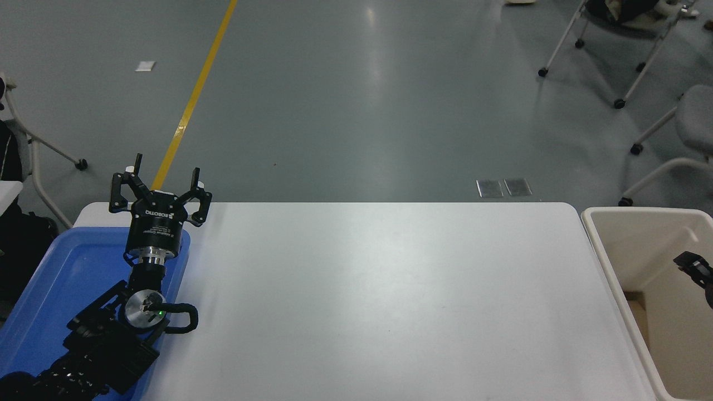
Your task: Pick up paper ball place in dustbin
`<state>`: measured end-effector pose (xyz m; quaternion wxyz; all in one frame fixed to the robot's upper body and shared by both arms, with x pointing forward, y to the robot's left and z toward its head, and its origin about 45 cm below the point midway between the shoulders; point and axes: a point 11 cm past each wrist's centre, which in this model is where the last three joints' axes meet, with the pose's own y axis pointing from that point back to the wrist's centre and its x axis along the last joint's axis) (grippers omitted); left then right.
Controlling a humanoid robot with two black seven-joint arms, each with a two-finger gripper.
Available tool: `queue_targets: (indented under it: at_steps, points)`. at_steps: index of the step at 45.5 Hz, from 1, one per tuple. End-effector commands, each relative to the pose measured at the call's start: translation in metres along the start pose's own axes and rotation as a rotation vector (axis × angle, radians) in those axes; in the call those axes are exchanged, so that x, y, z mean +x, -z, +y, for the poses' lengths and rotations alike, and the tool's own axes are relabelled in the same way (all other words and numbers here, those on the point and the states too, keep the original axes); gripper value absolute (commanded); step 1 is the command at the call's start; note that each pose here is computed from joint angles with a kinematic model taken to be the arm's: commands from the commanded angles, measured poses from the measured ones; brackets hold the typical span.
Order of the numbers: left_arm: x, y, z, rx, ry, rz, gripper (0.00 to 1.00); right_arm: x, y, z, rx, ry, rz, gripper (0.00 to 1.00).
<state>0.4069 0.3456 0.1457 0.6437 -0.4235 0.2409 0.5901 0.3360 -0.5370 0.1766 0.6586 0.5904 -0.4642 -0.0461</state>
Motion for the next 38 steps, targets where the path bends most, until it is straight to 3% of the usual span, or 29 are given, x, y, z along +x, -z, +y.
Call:
queue_targets:
  at_steps: [1, 7, 17, 38]
  points:
    - [0.000, 0.000, 0.000, 0.000, 0.001, 0.000, 0.99, -0.005, 0.074, 0.086, 0.146, 0.257, 0.150, 1.00]
    - [0.000, 0.000, 0.000, 0.000, 0.001, 0.000, 0.99, -0.047, 0.131, 0.141, 0.258, 0.416, 0.272, 1.00]
    - [0.000, 0.000, 0.000, 0.000, -0.001, 0.000, 0.99, -0.083, 0.169, 0.212, 0.235, 0.513, 0.532, 1.00]
    - [0.000, 0.000, 0.000, 0.000, -0.001, 0.000, 0.99, -0.083, 0.198, 0.247, 0.220, 0.538, 0.629, 1.00]
